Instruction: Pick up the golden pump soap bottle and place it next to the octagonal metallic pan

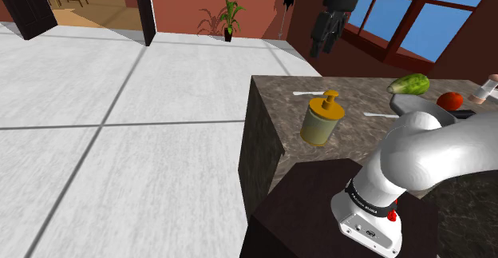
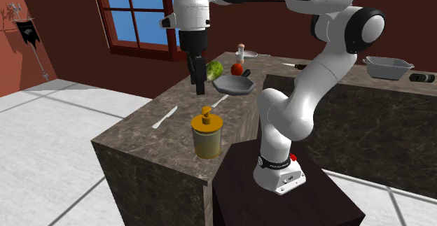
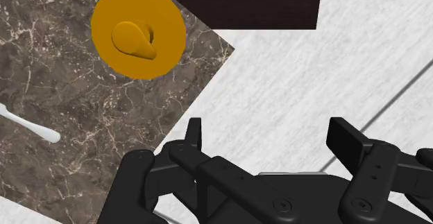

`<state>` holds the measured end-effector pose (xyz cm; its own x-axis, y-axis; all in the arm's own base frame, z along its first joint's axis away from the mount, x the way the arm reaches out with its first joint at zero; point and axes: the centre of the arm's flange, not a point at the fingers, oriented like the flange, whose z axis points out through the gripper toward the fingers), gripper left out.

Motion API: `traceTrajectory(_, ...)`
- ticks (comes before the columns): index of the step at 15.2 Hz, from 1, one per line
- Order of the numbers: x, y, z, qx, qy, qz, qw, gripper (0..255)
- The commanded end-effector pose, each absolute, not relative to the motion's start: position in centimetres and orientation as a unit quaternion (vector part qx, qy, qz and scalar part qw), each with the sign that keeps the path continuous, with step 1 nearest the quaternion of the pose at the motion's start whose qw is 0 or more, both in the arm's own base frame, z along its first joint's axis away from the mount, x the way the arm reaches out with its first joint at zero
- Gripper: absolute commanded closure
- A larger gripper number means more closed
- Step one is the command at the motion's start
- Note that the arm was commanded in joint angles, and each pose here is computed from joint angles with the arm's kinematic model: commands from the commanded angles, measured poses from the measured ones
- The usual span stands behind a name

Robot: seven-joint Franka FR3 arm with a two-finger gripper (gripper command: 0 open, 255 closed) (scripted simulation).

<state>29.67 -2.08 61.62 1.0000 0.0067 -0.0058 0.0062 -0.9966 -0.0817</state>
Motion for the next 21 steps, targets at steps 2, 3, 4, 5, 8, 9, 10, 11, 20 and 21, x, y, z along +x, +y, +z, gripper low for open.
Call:
traceTrajectory(2,29.1,-2.7,60.7,-0.999,-0.006,0.001,0.035,0)
traceTrajectory(3,28.6,-3.3,59.7,-1.000,-0.010,-0.001,0.030,0)
traceTrajectory(4,28.1,-3.9,58.7,-1.000,-0.013,-0.003,0.024,0)
traceTrajectory(5,27.6,-4.5,57.8,-1.000,-0.016,-0.005,0.019,0)
traceTrajectory(8,26.2,-6.4,55.0,-1.000,-0.026,-0.012,0.002,0)
traceTrajectory(9,25.7,-7.1,54.0,-0.999,-0.029,-0.014,-0.004,0)
traceTrajectory(10,25.3,-7.8,53.1,-0.999,-0.032,-0.016,-0.009,0)
traceTrajectory(11,24.8,-8.5,52.2,-0.999,-0.035,-0.018,-0.015,0)
traceTrajectory(20,23.1,-11.9,46.2,-0.998,-0.049,-0.027,-0.039,0)
traceTrajectory(21,23.1,-11.9,45.6,-0.998,-0.049,-0.027,-0.039,0)
